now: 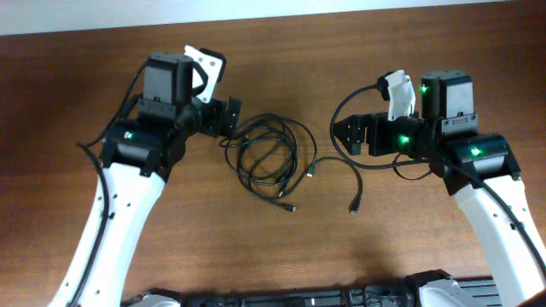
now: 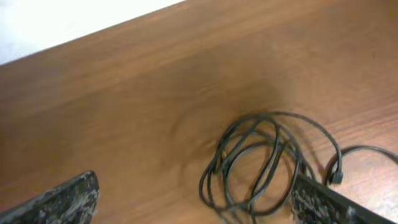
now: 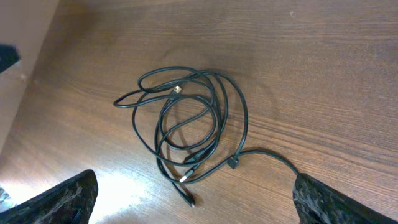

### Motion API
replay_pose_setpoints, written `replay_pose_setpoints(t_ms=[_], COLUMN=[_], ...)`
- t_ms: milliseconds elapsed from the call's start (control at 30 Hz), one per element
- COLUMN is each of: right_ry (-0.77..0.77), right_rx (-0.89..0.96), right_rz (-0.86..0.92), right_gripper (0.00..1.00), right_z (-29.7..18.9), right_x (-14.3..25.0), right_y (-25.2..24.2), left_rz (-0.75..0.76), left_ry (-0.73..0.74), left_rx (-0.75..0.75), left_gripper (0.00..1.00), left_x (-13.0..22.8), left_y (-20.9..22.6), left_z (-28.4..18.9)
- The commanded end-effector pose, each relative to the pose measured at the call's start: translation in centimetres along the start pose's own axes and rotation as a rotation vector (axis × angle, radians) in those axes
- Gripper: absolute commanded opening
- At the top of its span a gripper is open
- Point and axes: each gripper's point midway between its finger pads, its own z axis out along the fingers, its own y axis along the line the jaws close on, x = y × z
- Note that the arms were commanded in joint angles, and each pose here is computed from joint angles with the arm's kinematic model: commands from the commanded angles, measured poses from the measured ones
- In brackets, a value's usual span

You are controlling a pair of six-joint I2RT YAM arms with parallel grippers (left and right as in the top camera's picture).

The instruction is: Untangle cables

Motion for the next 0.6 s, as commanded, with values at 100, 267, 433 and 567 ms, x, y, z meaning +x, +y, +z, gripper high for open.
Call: replay_pose_setpoints(t_ms=[100, 267, 433, 567], right_ry=[0.001, -0.014, 0.007, 0.047], right_rx=[0.034, 0.024, -0.05, -0.065], right_rz=[-0.052, -0.223, -0.467, -0.518], right_gripper=[0.99, 0.99, 0.99, 0.99], right_z=[0.2, 1.0, 3.5, 10.2], right_x=[-0.1, -0.3, 0.3, -0.1], right_y=[0.8, 3.8, 6.9, 6.2], left_rz=[0.211, 0.254, 0.243, 0.243], left_ry=[-0.057, -0.075, -0.066, -0.066], left_rx=[0.019, 0.123, 0.116, 0.116], left_gripper=[0.99, 0.99, 0.99, 0.99], left_x=[1.2, 2.4, 2.5, 2.5], left_y=[-0.6, -1.1, -0.7, -0.7], left_z=[-7.5, -9.5, -9.3, -9.3])
